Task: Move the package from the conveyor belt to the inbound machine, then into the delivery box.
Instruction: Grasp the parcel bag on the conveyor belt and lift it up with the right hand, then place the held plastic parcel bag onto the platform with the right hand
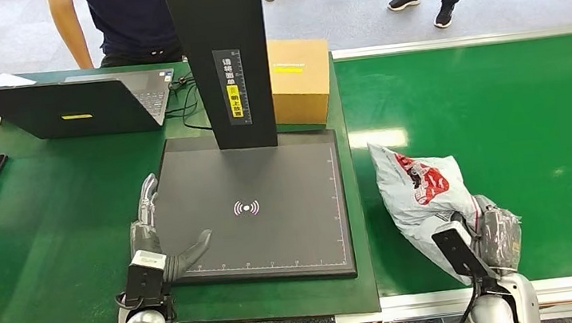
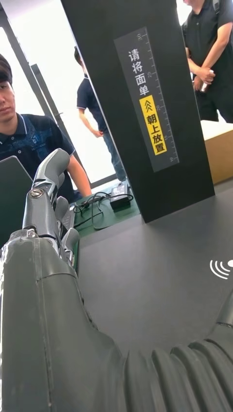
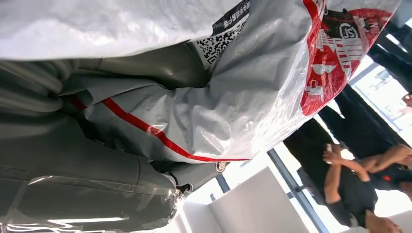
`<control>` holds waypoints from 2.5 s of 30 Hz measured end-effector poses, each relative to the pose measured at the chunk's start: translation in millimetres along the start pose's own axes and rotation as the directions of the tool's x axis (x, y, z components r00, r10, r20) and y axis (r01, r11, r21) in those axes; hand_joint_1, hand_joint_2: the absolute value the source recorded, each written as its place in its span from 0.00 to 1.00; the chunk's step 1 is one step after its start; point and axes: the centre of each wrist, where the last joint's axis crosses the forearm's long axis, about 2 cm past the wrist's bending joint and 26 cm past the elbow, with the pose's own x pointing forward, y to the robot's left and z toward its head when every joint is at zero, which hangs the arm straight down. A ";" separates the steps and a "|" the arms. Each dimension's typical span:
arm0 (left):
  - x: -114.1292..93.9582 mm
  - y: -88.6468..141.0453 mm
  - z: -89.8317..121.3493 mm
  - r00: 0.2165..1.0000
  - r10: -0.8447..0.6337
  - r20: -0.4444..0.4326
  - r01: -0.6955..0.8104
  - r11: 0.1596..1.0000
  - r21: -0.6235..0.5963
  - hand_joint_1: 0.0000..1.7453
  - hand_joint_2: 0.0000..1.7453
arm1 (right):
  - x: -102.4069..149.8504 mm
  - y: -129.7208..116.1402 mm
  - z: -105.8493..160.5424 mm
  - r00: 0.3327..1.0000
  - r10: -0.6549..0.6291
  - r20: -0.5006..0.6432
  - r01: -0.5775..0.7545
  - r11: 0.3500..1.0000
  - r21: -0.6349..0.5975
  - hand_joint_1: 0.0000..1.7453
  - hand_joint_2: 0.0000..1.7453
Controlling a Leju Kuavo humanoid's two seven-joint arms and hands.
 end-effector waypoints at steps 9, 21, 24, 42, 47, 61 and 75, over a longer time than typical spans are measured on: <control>-0.2 -0.1 0.1 1.000 0.012 0.013 -0.012 1.000 0.011 0.00 1.00 | 35.1 -1.2 -0.1 0.990 0.019 0.141 -0.009 0.998 -0.067 1.00 1.00; -0.1 -0.7 0.1 1.000 0.013 0.014 -0.014 1.000 0.011 0.00 1.00 | 50.1 -0.9 0.1 0.983 0.003 0.184 0.011 0.997 -0.074 1.00 1.00; -0.2 -0.7 0.1 1.000 0.014 0.013 -0.014 1.000 0.011 0.00 1.00 | 50.8 -1.2 0.1 0.983 0.002 0.186 0.012 0.997 -0.075 1.00 1.00; 1.2 -3.0 -1.0 1.000 0.019 0.015 -0.020 0.999 0.031 0.00 1.00 | 128.2 36.5 -17.1 0.891 -0.079 0.447 0.080 0.997 0.017 0.99 1.00; 2.3 -4.0 -7.7 0.999 0.023 0.028 -0.025 0.998 0.050 0.00 1.00 | 182.6 76.2 -25.9 0.807 -0.200 0.556 0.125 0.977 0.171 0.99 1.00; -1.8 -5.3 -14.5 0.999 0.022 0.031 -0.024 0.998 0.064 0.00 1.00 | 223.7 132.5 -10.5 0.709 -0.346 0.615 0.068 0.901 0.428 0.99 1.00; -4.0 -6.4 -19.6 0.999 0.022 0.029 -0.024 0.998 0.059 0.00 1.00 | 198.5 156.1 4.9 0.816 -0.194 0.545 -0.147 0.841 0.521 0.00 1.00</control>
